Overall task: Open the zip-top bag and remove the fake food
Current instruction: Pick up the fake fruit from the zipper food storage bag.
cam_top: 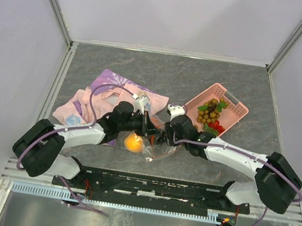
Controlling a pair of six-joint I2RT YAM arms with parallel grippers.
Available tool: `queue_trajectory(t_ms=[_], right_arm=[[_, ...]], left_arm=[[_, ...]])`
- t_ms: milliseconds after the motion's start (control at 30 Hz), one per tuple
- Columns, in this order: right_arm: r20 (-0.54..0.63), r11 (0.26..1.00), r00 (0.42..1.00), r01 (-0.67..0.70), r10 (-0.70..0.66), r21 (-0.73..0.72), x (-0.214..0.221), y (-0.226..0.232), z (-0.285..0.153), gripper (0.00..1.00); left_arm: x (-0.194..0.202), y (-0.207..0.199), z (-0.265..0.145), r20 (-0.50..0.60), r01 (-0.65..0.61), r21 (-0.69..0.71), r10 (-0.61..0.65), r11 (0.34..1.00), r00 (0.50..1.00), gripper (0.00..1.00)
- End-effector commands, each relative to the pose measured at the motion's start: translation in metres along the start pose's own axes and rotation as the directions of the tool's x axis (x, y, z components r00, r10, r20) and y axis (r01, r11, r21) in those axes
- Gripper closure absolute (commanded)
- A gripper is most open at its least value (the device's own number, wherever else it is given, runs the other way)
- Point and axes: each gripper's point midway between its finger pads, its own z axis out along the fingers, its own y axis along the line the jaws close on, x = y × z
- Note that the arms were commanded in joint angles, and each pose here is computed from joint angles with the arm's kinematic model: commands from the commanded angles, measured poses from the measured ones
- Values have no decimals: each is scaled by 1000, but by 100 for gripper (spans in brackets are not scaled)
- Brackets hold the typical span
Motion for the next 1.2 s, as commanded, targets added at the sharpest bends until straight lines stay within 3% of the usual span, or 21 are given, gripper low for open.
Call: queue_trajectory(t_ms=[0, 200, 433, 800, 1167], right_arm=[[198, 981, 969, -168, 147, 93, -30, -16, -1, 59], [318, 936, 908, -327, 273, 131, -32, -34, -1, 60], [357, 918, 852, -394, 382, -42, -42, -12, -5, 59], [295, 904, 855, -413, 427, -114, -37, 6, 4, 52], [272, 841, 801, -537, 533, -68, -19, -4, 16, 48]], left_arm=[[-13, -3, 8, 55, 13, 7, -14, 1000, 998, 97], [-13, 0, 12, 52, 16, -1, -16, 1000, 999, 97], [-12, 0, 15, 49, 11, -2, -11, 1000, 999, 97], [-12, 0, 16, 51, 12, 0, -12, 1000, 999, 97], [-12, 2, 17, 55, 16, -6, -15, 1000, 998, 97]])
